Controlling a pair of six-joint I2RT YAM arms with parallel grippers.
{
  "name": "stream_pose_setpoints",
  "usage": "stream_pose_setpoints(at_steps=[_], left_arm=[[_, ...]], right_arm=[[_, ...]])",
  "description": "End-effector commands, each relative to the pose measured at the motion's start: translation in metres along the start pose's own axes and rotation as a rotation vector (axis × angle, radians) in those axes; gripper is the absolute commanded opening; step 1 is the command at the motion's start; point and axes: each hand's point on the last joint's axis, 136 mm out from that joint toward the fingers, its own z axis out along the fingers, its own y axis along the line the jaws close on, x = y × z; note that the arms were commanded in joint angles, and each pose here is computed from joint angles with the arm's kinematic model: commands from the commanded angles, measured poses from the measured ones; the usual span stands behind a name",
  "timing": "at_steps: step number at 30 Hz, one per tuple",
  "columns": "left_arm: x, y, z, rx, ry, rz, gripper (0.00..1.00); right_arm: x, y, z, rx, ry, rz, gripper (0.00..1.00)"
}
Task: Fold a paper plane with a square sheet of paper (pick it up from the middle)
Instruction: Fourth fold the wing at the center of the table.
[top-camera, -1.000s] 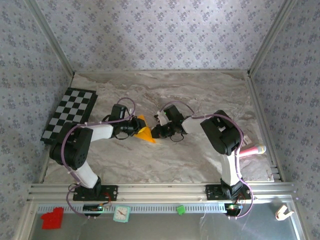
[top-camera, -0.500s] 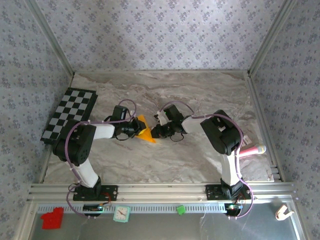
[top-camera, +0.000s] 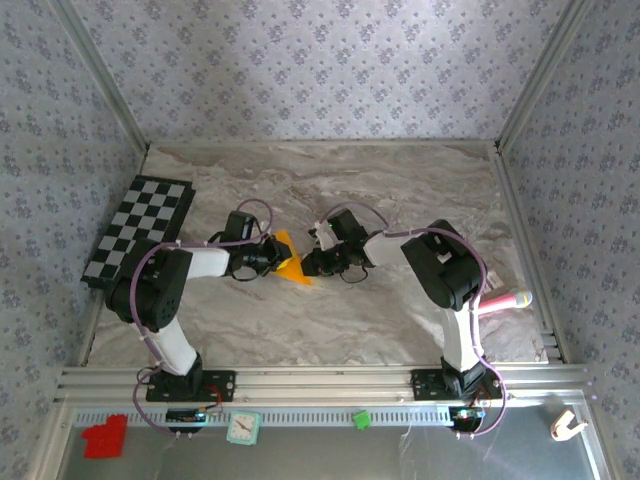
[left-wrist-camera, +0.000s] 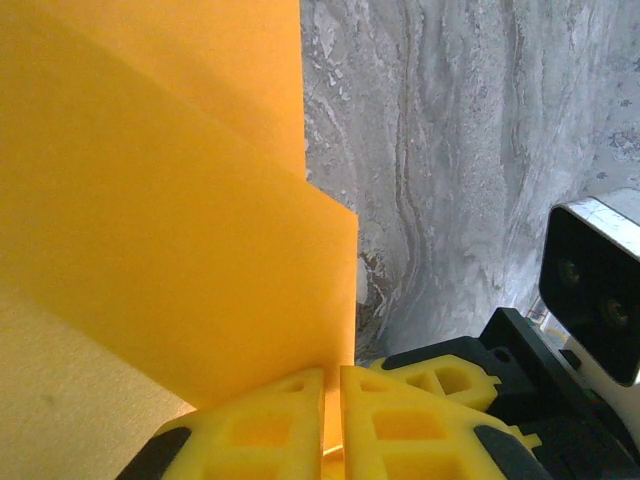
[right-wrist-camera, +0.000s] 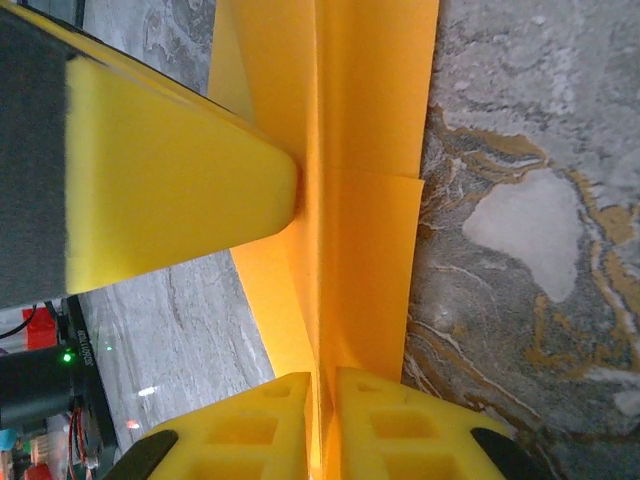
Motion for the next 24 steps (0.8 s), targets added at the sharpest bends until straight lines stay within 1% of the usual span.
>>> stream_pose_setpoints(at_steps=[1, 6, 11, 24], left_arm=[[0.001, 0.001, 0.002, -0.008, 0.017, 0.002, 0.13], [0.002, 0.001, 0.001, -0.007, 0.018, 0.004, 0.13], [0.002, 0.0, 0.001, -0.004, 0.018, 0.005, 0.13], [0.003, 0.006, 0.002, -0.02, 0.021, -0.005, 0.13]], right_arm=[[0.016, -0.001, -0.006, 0.024, 0.053, 0.066, 0.16], [0.016, 0.008, -0.015, 0.033, 0.058, 0.051, 0.18], [0.02, 0.005, -0.016, 0.064, 0.071, 0.047, 0.18], [0.032, -0.007, -0.007, 0.097, 0.112, 0.051, 0.12]])
